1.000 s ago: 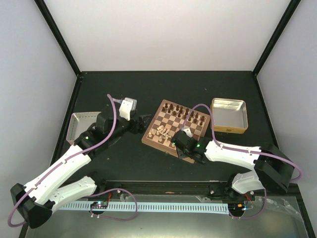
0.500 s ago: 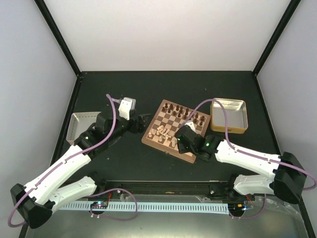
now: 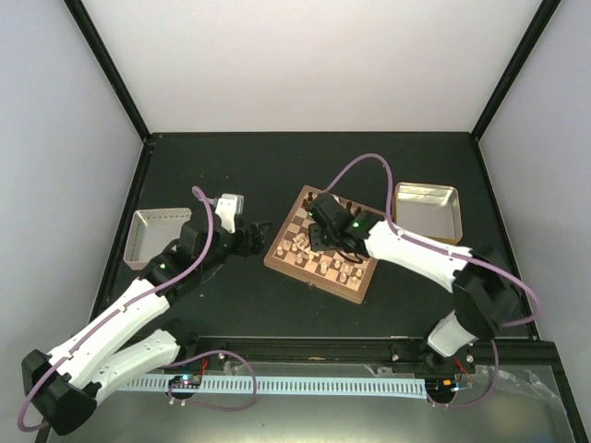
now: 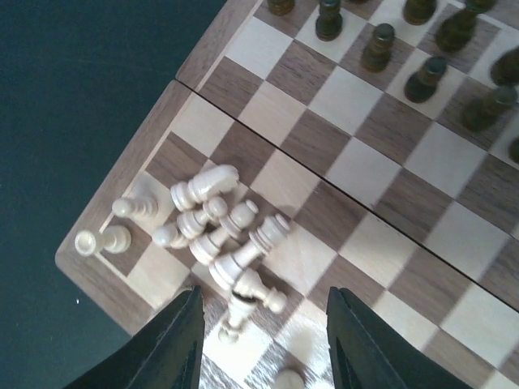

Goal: Set up the chess pieces on the board
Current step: Pick up the chess piece from the chessboard.

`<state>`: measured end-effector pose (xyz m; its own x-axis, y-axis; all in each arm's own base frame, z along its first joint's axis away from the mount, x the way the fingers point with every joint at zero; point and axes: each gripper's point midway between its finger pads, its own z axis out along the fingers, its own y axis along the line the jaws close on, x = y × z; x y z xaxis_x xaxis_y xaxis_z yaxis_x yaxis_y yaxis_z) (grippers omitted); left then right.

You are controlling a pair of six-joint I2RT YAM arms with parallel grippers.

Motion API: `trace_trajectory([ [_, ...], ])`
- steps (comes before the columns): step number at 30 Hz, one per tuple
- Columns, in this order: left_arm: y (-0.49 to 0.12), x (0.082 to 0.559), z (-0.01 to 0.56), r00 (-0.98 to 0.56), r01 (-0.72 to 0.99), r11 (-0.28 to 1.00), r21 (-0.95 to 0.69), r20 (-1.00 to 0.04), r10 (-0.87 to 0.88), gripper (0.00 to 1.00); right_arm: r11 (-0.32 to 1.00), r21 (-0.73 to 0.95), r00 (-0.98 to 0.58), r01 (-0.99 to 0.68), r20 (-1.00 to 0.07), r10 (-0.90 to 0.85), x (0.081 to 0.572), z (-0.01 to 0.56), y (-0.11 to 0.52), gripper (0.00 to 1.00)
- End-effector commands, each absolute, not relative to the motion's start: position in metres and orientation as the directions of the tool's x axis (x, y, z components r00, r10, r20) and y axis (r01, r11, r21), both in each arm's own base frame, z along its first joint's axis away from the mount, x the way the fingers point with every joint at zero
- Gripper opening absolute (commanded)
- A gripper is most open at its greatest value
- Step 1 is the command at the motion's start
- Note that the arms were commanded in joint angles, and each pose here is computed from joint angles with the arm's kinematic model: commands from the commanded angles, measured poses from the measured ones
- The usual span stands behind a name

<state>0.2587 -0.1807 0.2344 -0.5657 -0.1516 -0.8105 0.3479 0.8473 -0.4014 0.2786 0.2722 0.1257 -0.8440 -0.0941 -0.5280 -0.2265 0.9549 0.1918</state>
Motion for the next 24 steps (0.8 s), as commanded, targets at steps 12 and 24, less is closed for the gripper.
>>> trace_trajectory([
  [12, -0.176, 0.259, 0.234, -0.564, 0.335, 0.83, -0.445, -0.801, -0.202, 0.85, 0.975, 0.208, -0.93, -0.078, -0.367, 0.004, 0.302, 0.074, 0.292, 0.35],
  [24, -0.17, 0.259, 0.225, -0.569, 0.33, 0.836, -0.438, -0.799, -0.194, 0.85, 0.982, 0.189, -0.942, -0.011, -0.33, 0.053, 0.306, 0.05, 0.294, 0.29],
])
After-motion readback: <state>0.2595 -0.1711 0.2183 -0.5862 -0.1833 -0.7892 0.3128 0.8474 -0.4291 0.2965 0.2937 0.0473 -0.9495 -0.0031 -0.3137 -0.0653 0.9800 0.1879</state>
